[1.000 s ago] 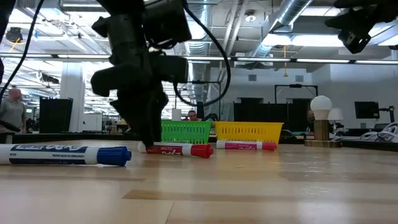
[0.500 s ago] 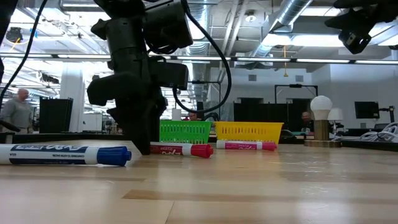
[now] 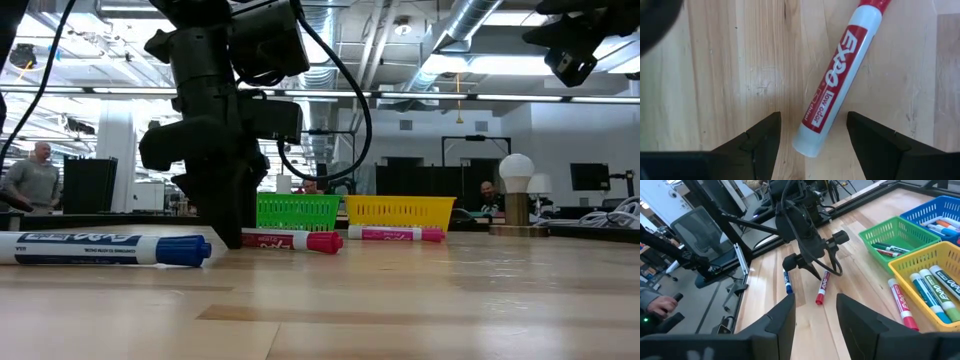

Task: Pick & Place Markers
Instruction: Put the large red marker into the yellow bin

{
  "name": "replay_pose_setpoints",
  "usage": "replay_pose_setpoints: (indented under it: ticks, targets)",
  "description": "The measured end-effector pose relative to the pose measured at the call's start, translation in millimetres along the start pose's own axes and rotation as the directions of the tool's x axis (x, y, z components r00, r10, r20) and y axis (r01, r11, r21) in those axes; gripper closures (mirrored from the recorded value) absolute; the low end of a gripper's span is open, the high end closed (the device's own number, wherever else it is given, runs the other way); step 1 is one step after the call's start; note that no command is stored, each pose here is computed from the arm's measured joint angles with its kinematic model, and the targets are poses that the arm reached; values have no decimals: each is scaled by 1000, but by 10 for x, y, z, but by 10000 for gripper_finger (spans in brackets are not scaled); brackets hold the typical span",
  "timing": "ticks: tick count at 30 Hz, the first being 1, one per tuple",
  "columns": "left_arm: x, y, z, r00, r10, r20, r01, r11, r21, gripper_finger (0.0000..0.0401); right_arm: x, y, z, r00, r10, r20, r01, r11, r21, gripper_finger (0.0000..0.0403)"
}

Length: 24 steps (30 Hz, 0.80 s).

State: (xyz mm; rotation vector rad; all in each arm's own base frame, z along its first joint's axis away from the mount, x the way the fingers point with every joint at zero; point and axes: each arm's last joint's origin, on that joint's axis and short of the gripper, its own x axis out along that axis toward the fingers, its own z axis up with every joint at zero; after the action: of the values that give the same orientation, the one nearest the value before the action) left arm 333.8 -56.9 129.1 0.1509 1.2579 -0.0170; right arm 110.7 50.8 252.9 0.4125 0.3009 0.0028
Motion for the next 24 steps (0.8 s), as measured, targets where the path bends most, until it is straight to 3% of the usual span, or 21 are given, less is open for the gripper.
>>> replay_pose_setpoints:
  ticks: [17, 24]
  targets:
    - [7, 6, 36, 999, 5, 38, -5, 1000, -7, 174, 0, -2, -3, 1000, -2, -3, 2, 1000, 0, 268]
    - [7, -16, 37, 999, -6, 40, 6, 1000, -2, 220, 0, -2, -2, 1000, -2, -2, 2, 1000, 0, 270]
